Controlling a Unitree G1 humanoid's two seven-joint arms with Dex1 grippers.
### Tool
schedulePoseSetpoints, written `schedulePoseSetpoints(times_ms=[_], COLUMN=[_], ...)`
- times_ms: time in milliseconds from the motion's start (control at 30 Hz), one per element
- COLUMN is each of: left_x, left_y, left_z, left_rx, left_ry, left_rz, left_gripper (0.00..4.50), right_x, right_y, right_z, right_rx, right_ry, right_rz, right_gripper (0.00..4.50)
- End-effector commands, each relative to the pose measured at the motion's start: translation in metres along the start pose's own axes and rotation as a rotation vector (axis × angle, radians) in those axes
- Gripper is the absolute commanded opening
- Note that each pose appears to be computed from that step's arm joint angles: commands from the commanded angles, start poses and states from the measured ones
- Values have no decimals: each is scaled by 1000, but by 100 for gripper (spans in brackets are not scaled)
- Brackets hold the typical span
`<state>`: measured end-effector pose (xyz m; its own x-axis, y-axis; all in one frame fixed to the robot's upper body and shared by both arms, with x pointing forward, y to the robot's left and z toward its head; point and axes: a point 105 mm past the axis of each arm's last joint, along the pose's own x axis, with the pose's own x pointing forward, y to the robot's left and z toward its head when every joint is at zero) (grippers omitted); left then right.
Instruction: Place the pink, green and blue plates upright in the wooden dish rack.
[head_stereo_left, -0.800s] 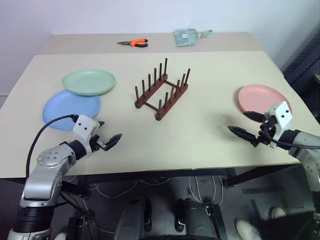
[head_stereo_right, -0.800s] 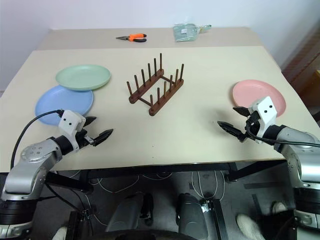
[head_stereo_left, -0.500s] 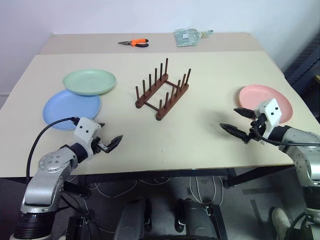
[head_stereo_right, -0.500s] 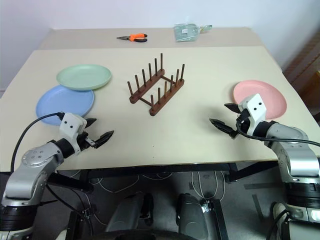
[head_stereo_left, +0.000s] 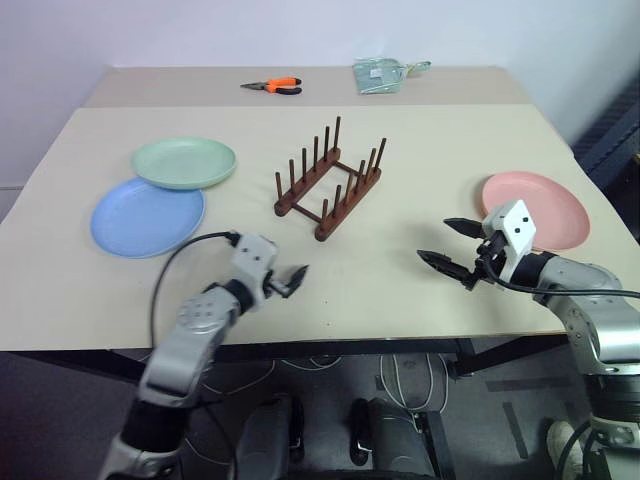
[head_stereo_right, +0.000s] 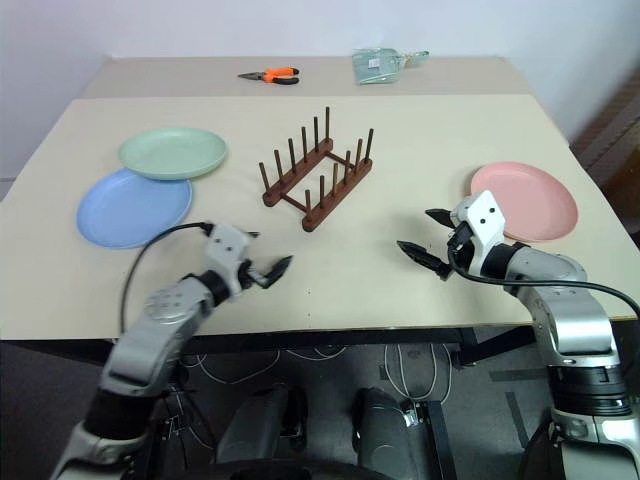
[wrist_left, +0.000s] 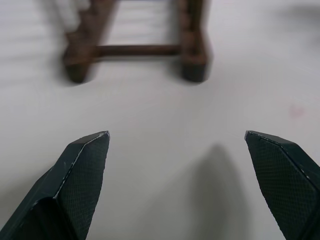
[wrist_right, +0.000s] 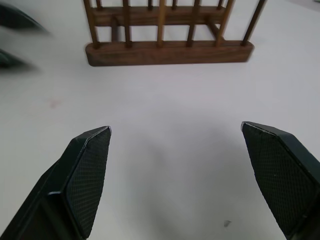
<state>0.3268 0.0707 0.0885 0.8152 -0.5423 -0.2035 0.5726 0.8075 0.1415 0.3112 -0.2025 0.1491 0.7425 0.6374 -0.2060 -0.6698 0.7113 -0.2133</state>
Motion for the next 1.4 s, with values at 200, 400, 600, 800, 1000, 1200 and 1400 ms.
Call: schedulePoseSetpoints(times_ms=[200,400,600,800,1000,1200,1400], left_x=[57,68,54,31,35,36,-16], left_y=[5,4,-7,-25,-2,42,18], left_z=[4,7,10,6,4,-3,-1], left_rx=[41,52,99,262,281,245,167], left_ry=[23,-3,-63,-70,-32,42,39], left_rz=[37,-2,-154,-513,-585,-402,-510], left_gripper=[449,329,72,72,122,406,241], right_x=[-10,-11,-14,-26,-28,-27,-22], right_y=[8,2,0,-8,-10,-6,-8], right_z=[11,12,12,8,6,0,-25], right_rx=[-23,-57,-81,-101,-107,-99,-94], right_ry=[-31,-32,-24,4,6,27,144], right_rz=[-41,-79,-84,-100,-115,-114,-116], right_gripper=[427,450,450,450,450,450,213])
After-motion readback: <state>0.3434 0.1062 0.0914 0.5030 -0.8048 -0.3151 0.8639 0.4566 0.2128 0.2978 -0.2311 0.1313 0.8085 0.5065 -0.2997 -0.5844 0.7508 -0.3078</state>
